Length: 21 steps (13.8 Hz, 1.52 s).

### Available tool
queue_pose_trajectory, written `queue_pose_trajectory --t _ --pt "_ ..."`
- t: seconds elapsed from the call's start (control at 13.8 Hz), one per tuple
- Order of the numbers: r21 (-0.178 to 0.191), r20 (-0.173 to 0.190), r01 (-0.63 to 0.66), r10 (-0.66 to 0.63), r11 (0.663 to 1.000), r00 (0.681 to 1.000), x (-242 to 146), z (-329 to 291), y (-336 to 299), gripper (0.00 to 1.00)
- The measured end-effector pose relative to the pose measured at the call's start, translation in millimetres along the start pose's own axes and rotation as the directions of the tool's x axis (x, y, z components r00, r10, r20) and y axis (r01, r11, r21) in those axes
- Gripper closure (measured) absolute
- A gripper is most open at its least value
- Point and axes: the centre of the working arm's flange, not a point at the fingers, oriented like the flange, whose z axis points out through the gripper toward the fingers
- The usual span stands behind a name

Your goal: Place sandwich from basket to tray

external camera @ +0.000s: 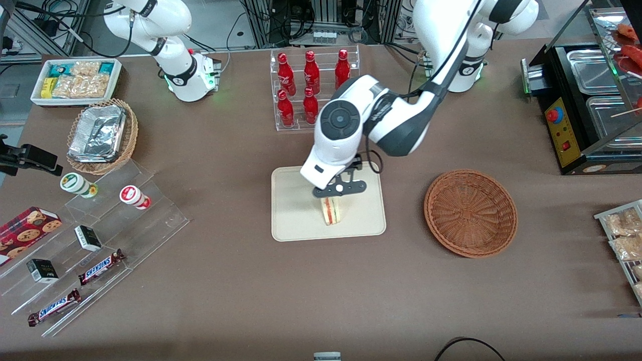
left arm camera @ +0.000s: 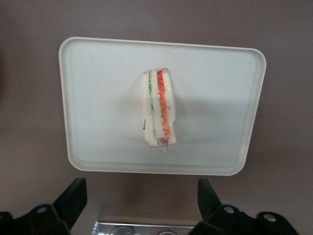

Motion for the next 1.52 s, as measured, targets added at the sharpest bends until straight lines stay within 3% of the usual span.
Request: queue_pose_trajectory --t 0.29,0.44,0.51,0.8,1.02,1.23,1.52 --pt "0.065 0.081 -0.106 0.101 0.992 0.992 46 -9 -87 0.0" --pt "0.115 0.098 -0.204 0.193 0.972 0.976 57 -21 -136 0.0" --pt "0.118 0.102 -0.249 0.238 0.961 0.966 59 -30 -163 0.0" --pt "0.08 0.071 -0.349 0.344 0.934 0.936 52 -91 -276 0.0" --pt "0.072 0.043 -0.401 0.399 0.913 0.916 28 -124 -315 0.0" --pt "0.088 0.027 -0.398 0.397 0.913 0.917 7 -149 -330 0.0" --pt "0.079 0.007 -0.383 0.383 0.921 0.924 -1 -180 -394 0.0"
